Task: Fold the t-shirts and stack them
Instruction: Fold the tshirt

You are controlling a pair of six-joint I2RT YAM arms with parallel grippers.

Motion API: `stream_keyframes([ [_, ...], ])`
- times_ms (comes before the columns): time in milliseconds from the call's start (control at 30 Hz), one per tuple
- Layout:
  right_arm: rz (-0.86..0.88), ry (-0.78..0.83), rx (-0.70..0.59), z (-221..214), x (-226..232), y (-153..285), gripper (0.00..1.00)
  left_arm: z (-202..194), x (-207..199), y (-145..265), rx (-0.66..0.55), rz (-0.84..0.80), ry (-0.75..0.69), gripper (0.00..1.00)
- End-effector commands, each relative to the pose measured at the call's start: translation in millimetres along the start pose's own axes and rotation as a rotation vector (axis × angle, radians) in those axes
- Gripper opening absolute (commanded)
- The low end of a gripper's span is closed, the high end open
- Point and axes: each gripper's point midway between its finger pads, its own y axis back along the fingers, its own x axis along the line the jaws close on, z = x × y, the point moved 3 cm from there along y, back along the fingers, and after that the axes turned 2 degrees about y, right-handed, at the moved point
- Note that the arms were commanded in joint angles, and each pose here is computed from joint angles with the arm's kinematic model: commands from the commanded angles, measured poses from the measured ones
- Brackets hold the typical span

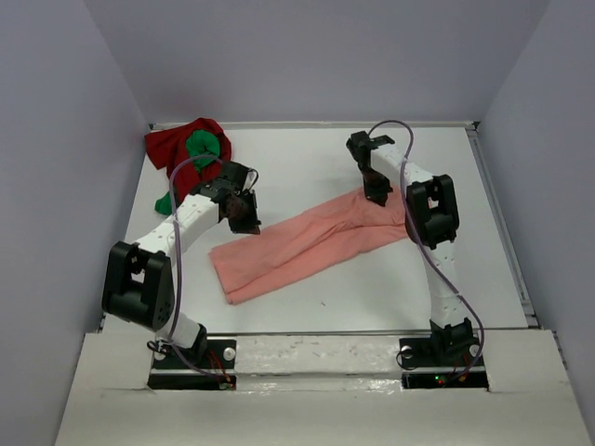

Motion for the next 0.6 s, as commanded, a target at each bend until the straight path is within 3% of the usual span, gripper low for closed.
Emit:
stream_keyframes([
  [0,0.101,-0.033,-0.153,49,37,-35,0.0,7,-15,9,-0.017,-0.037,-0.02,0.0],
  [200,0.054,-0.076,-0.258,74,15,3,0.0,8,-18,9,-0.02,-0.045,-0.019,0.0],
  [467,0.075,-0.108,-0.381,65,-24,74,0.0,1,-27,-4,0.007,-0.051,-0.026,0.0],
  [567,0.08,-0.115,-0.423,60,-34,89,0.08,-2,-31,-11,0.02,-0.044,-0.033,0.0],
])
